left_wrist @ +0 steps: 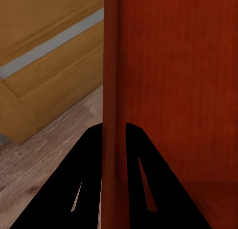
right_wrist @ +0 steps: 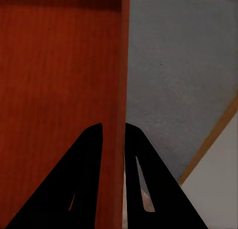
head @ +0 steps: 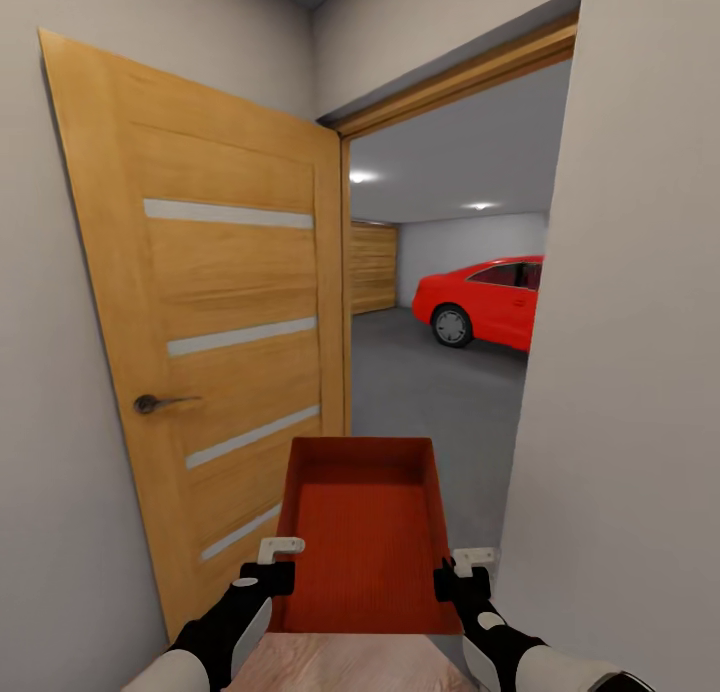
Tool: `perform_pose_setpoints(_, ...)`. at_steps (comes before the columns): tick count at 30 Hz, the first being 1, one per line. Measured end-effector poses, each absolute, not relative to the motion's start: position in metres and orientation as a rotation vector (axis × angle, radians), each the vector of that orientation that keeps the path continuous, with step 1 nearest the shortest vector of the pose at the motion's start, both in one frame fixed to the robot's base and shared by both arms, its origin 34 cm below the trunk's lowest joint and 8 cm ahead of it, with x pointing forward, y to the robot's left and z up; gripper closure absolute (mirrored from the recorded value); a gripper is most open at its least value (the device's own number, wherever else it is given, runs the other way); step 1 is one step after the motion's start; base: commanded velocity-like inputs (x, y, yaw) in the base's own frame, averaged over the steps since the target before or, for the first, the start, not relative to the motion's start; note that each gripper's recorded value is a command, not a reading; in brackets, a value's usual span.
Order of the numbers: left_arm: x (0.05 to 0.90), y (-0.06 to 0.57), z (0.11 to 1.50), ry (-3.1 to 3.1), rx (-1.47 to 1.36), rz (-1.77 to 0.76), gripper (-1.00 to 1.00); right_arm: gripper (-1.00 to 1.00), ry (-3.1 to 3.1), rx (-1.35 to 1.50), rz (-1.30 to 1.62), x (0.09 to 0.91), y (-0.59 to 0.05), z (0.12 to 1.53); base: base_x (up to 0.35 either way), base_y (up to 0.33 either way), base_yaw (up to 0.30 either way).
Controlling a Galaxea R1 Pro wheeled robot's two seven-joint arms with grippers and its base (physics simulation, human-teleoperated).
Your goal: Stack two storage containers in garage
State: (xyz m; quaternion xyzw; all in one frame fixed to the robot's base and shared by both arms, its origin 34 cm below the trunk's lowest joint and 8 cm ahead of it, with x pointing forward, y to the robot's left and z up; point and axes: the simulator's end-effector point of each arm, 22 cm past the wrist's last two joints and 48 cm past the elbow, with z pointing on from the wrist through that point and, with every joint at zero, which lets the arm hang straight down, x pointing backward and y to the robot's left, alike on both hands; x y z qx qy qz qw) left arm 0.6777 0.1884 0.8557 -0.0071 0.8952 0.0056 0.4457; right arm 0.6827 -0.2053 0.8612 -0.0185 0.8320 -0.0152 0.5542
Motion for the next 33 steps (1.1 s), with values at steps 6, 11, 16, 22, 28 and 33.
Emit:
perform_pose_setpoints(6, 0.6778, 0.1883, 0.8558, 2.217, -0.017, 0.014, 1.0, 1.0, 1.965, -0.042, -0.036, 0.6826, -0.2054, 0.8612, 0.157, 0.137, -0.233)
perform_pose_setpoints(11, 0.6777, 0.1882, 0.8557, 2.218, -0.017, 0.013, 1.0, 1.0, 1.966, -0.044, -0.036, 0.6827, -0.2055, 0.8612, 0.157, 0.137, -0.28)
perform_pose_setpoints(16, 0.6777, 0.1881, 0.8557, 2.218, -0.018, 0.013, 1.0, 1.0, 1.966, -0.044, -0.036, 0.6827, -0.2056, 0.8612, 0.161, 0.137, -0.284)
perform_pose_setpoints(22, 0.6774, 0.1885, 0.8554, 2.218, -0.018, 0.013, 1.0, 1.0, 1.966, -0.045, -0.036, 0.6825, -0.2053, 0.8612, 0.225, 0.143, -0.268)
perform_pose_setpoints(28, 0.6774, 0.1888, 0.8555, 2.218, -0.018, 0.014, 1.0, 1.0, 1.966, -0.044, -0.035, 0.6824, -0.2049, 0.8612, 0.281, 0.15, -0.062)
perform_pose_setpoints(33, 0.6775, 0.1887, 0.8557, 2.218, -0.017, 0.014, 1.0, 1.0, 1.966, -0.043, -0.036, 0.6823, -0.205, 0.8612, 0.289, 0.158, -0.004)
